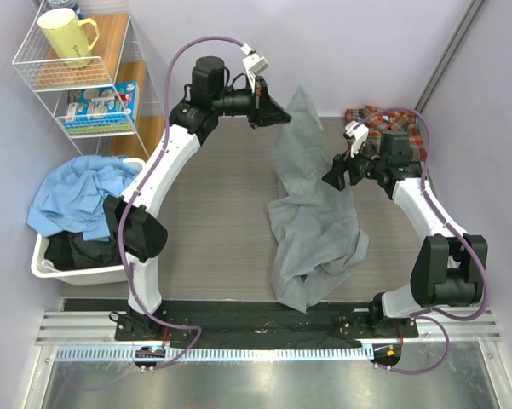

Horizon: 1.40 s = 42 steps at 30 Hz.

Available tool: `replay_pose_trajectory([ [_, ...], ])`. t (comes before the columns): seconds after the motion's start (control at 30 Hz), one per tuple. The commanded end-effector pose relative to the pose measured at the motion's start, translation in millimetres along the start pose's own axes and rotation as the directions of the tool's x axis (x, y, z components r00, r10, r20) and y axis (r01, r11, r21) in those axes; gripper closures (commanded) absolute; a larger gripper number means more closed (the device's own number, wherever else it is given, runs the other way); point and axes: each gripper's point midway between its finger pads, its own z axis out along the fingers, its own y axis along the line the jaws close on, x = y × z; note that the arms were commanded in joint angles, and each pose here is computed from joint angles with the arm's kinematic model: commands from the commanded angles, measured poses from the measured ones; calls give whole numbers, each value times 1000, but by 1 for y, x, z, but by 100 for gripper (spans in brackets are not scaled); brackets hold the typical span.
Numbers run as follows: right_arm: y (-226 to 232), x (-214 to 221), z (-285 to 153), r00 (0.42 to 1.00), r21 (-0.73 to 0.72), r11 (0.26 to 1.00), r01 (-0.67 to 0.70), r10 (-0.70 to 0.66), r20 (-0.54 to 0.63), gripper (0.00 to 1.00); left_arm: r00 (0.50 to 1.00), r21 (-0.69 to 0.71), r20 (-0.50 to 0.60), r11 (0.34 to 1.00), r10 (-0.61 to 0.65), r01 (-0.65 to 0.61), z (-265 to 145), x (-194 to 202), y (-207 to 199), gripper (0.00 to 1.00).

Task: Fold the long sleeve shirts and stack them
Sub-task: Flatten the shirt out

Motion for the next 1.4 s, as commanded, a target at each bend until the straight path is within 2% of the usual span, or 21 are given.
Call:
replay_pose_trajectory([
  [0.0, -4, -43, 6, 987, 45, 995, 94, -99, 129, 27, 996, 41, 58, 996, 71, -73, -12, -29, -26, 100],
  [0.17, -8, -19, 21, 998, 8, 999, 46, -46, 52, 37, 990, 39, 93, 994, 102, -106, -18, -46, -37, 100],
  [0.27, -8, -20, 24, 997, 7, 1000, 11, -11, 73, 62, 992, 67, 93, 993, 90, -96, -19, -48, -46, 100],
  [0.3, -10, -21, 25, 997, 21, 1000, 2, -4, 79, 79, 992, 78, 89, 993, 85, -92, -19, -47, -48, 100],
  [0.37, -21, -29, 22, 996, 67, 997, -40, 34, 88, 99, 993, 104, 80, 990, 83, -91, -21, -42, -58, 100],
  [0.53, -41, -44, -18, 978, 89, 979, -184, 173, 117, 99, 998, 220, 19, 974, 53, -56, -22, -13, -101, 100],
  [0.57, -49, -42, -31, 973, 106, 972, -209, 196, 125, 99, 998, 302, -7, 952, 57, -52, -12, -3, -137, 100],
  [0.63, -41, -36, -47, 971, 99, 970, -220, 209, 114, 99, 982, 375, -150, 926, 116, -52, -1, 59, -172, 100],
  [0.67, -36, -34, -51, 977, 89, 977, -194, 185, 108, 99, 956, 480, -215, 874, 201, -76, 10, 93, -221, 96],
  [0.7, -31, -24, -57, 976, 89, 974, -208, 200, 91, 99, 909, 509, -301, 855, 288, -102, 3, 128, -233, 79],
  [0.77, -22, -26, -71, 982, 101, 981, -166, 156, 103, 99, 873, 544, -370, 835, 319, -75, 1, 155, -249, 67],
  [0.83, -23, -22, -84, 984, 123, 981, -150, 137, 111, 99, 861, 468, -427, 882, 276, -51, 2, 170, -222, 58],
  [0.87, -20, -28, -93, 985, 127, 983, -132, 115, 131, 99, 872, 396, -429, 917, 234, -51, -5, 167, -188, 57],
  [1.03, 0, -65, -123, 979, 103, 994, -40, 18, 203, 99, 947, 70, -320, 997, 12, 11, -26, 158, -43, 48],
  [1.07, 5, -74, -129, 976, 105, 994, -12, -12, 219, 99, 947, 41, -320, 999, 19, -7, -27, 161, -29, 41],
  [1.13, 10, -86, -139, 974, 122, 992, 30, -57, 221, 99, 938, 34, -335, 996, 85, -78, -24, 172, -6, 39],
  [1.17, 12, -88, -143, 974, 138, 989, 47, -76, 215, 99, 921, 50, -337, 981, 196, -190, -21, 171, 7, 38],
  [1.23, 12, -85, -153, 979, 188, 978, 86, -118, 167, 99, 899, 63, -355, 966, 256, -250, -8, 187, 32, 31],
  [1.27, 13, -80, -155, 984, 200, 976, 83, -112, 138, 99, 877, 67, -334, 937, 344, -342, 0, 171, 45, 29],
  [1.33, 7, -73, -164, 987, 279, 955, 105, -134, 88, 99, 859, 73, -377, 935, 347, -346, 20, 198, 72, 28],
  [1.37, 6, -66, -166, 990, 293, 951, 97, -121, 66, 99, 838, 56, -371, 911, 400, -410, 31, 183, 86, 28],
])
